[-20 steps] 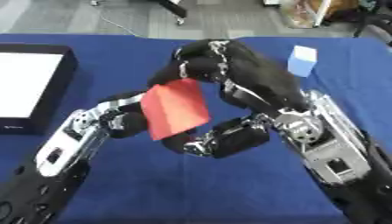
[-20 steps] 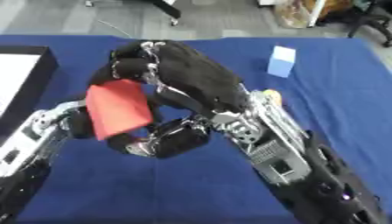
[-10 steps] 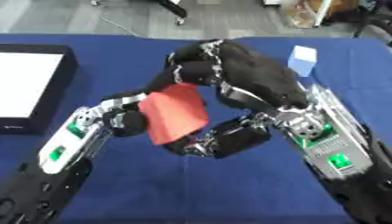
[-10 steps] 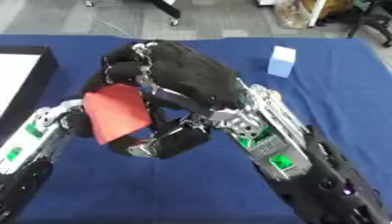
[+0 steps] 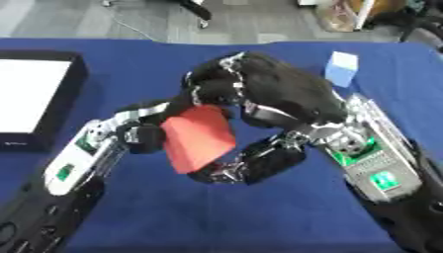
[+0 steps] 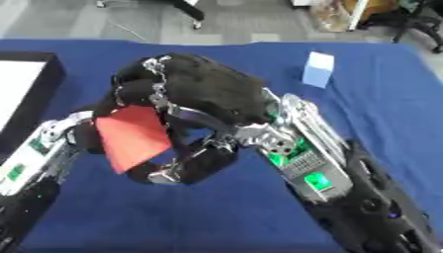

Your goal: Pick up the objects with one hand, pass them to the other hand, and then place them into the box on the other side of the table.

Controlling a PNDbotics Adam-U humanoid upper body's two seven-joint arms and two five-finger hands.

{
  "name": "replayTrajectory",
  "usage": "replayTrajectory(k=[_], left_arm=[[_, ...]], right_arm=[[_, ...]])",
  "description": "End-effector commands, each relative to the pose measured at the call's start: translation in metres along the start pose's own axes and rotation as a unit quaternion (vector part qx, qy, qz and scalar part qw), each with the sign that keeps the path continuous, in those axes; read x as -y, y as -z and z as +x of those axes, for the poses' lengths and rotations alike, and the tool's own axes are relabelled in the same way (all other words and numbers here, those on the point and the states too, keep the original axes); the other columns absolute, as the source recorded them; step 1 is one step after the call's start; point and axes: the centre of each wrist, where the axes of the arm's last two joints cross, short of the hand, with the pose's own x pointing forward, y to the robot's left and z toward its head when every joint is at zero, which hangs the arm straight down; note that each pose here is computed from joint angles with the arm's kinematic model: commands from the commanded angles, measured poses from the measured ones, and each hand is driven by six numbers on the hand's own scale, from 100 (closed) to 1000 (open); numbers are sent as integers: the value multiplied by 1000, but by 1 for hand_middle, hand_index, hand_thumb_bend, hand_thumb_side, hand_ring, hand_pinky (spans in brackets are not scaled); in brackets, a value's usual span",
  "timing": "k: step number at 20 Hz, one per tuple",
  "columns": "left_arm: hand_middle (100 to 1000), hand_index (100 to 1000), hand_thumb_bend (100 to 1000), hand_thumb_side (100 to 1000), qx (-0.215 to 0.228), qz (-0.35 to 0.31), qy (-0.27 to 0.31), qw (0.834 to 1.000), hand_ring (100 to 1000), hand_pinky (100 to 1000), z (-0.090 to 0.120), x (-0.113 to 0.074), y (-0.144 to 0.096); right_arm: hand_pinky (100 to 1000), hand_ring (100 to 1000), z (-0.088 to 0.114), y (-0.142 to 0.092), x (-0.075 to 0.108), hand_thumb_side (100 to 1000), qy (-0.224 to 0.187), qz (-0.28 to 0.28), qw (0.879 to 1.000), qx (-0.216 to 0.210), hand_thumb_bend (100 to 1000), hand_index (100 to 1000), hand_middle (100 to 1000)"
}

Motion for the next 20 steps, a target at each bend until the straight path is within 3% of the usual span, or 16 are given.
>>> replayTrajectory(k=[1, 8, 20], left_arm=[[675, 860, 894, 563, 14, -2, 13, 1000, 686, 775, 14, -3, 2], [660, 850, 871, 523, 17, -3, 14, 1000, 682, 773, 16, -2, 2], [658, 854, 846, 530, 16, -44, 18, 999, 686, 779, 15, -1, 5]], right_arm=[[473, 512, 3, 1, 7, 159, -16, -4, 1000, 9, 135, 443, 352], [453, 509, 4, 1, 5, 160, -15, -9, 1000, 4, 130, 442, 349], [430, 502, 3, 0, 5, 142, -3, -31, 1000, 2, 151, 432, 337]])
